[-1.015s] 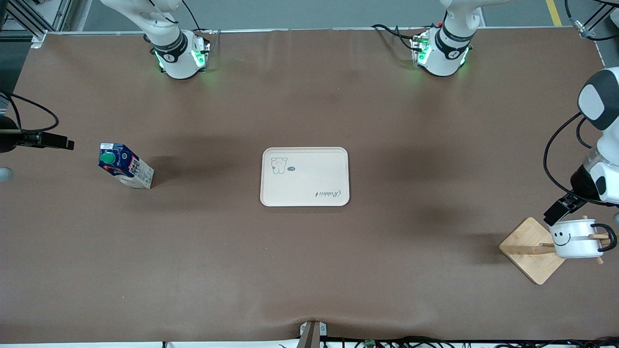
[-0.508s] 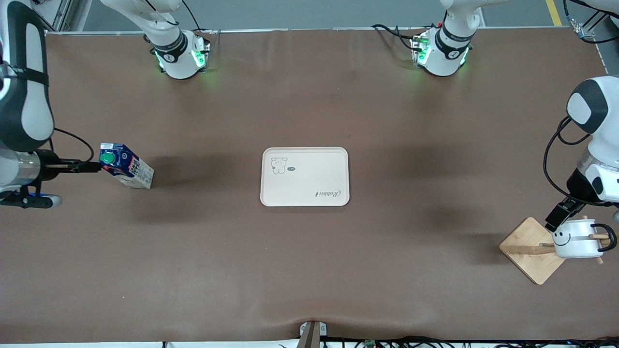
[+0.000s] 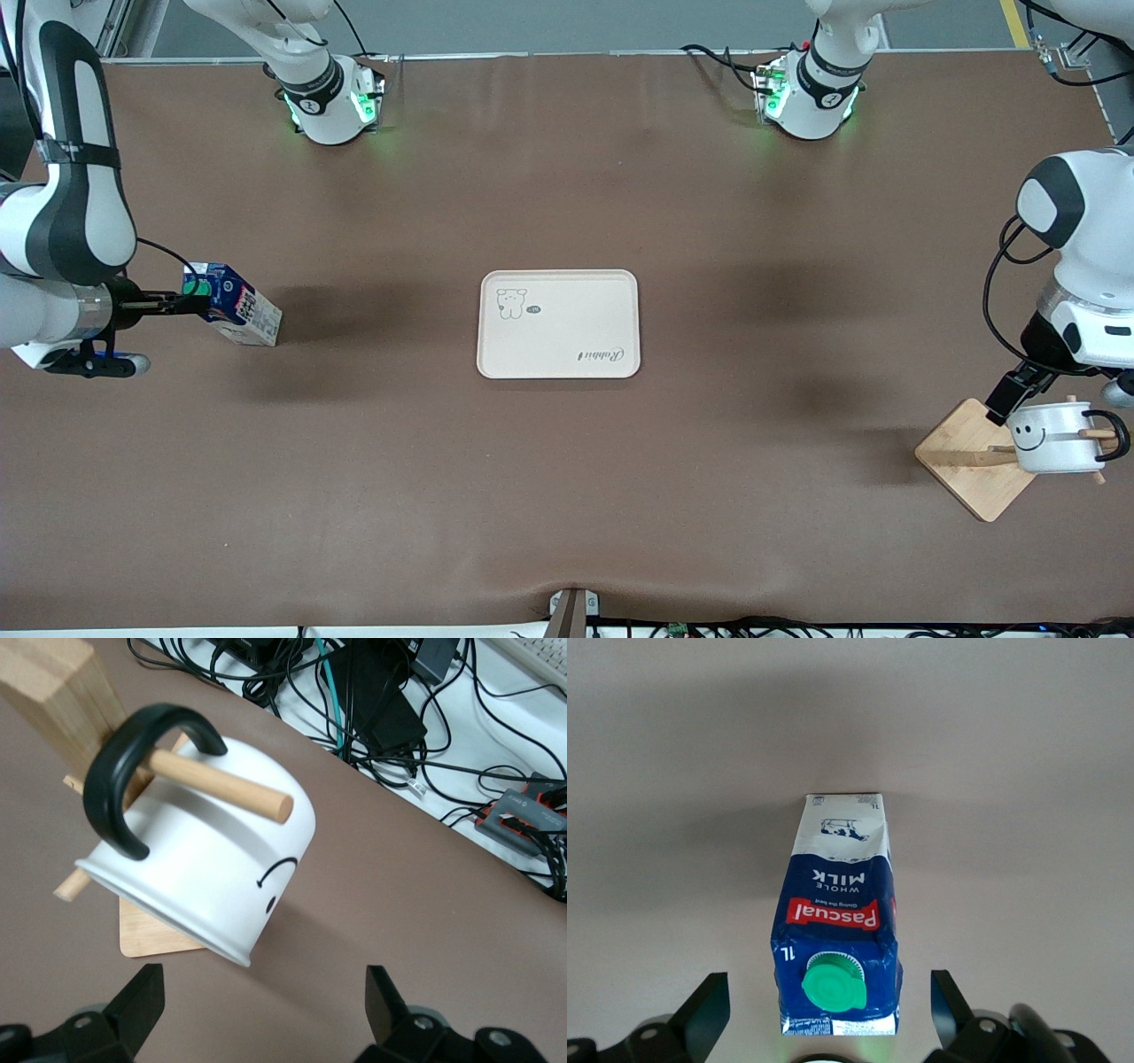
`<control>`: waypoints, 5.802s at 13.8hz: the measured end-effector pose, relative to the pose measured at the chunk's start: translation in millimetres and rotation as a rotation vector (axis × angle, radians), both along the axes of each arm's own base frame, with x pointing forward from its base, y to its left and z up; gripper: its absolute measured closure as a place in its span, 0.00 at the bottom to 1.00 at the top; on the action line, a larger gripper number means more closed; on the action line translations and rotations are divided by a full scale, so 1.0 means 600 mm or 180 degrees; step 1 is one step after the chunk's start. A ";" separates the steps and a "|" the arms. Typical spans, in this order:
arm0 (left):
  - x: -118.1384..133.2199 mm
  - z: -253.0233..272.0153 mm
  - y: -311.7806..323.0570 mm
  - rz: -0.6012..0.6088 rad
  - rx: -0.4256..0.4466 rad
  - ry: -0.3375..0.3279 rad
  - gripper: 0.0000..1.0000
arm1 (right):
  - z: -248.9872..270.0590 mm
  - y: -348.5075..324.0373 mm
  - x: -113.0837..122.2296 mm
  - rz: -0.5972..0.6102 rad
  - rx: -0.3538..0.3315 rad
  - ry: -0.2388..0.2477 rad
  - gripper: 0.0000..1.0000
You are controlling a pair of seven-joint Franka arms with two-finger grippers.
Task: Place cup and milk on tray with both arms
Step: 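Reach the right gripper to the milk carton while the left gripper reaches the mug, then close the right gripper on the carton while the left gripper grips the mug, then carry the carton onto the tray while the left gripper lifts the mug, then open the right gripper and withdraw while the left gripper carries the mug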
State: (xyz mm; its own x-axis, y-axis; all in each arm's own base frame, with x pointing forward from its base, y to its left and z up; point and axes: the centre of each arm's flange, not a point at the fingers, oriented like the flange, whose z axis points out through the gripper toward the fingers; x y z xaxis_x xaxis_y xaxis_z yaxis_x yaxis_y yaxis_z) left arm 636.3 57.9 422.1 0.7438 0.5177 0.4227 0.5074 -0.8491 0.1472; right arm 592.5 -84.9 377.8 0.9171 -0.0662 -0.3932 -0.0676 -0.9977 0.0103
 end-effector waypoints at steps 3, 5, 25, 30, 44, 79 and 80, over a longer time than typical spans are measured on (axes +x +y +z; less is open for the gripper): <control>0.002 -0.002 0.002 -0.0004 0.0000 -0.0041 0.00 | -0.027 0.005 -0.018 0.0025 -0.0006 -0.0069 0.00; 0.006 -0.013 0.014 0.0007 -0.0005 -0.0117 0.00 | -0.041 0.010 -0.036 0.0102 -0.0078 -0.0075 0.00; 0.024 -0.026 0.007 -0.0169 0.0049 -0.0177 0.82 | 0.106 0.204 -0.043 0.0195 0.0226 0.0177 0.35; 0.024 -0.028 0.011 -0.0213 0.0080 -0.0167 0.93 | 0.159 0.556 -0.056 0.0177 0.0367 0.0096 0.35; 0.027 0.023 -0.074 -0.0497 0.0078 -0.0085 0.93 | -0.044 0.820 -0.037 0.0134 0.0123 0.0175 0.35; -0.056 0.071 -0.511 -0.0847 -0.0723 0.2050 0.93 | 0.474 0.175 -0.026 -0.0668 -0.0268 -0.0976 0.00; -0.056 0.064 -0.517 -0.0859 -0.0723 0.2073 0.93 | 0.475 0.145 -0.041 -0.0606 -0.0241 -0.0988 0.00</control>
State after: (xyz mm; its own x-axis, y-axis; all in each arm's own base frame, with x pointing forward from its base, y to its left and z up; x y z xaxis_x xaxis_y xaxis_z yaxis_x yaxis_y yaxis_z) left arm 602.5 -252.1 460.5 0.9212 0.3035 -0.2435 0.3297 -0.9411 0.0745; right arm 568.0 2.3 662.8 0.9603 -0.2654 -0.0858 -0.2635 -0.9641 0.0334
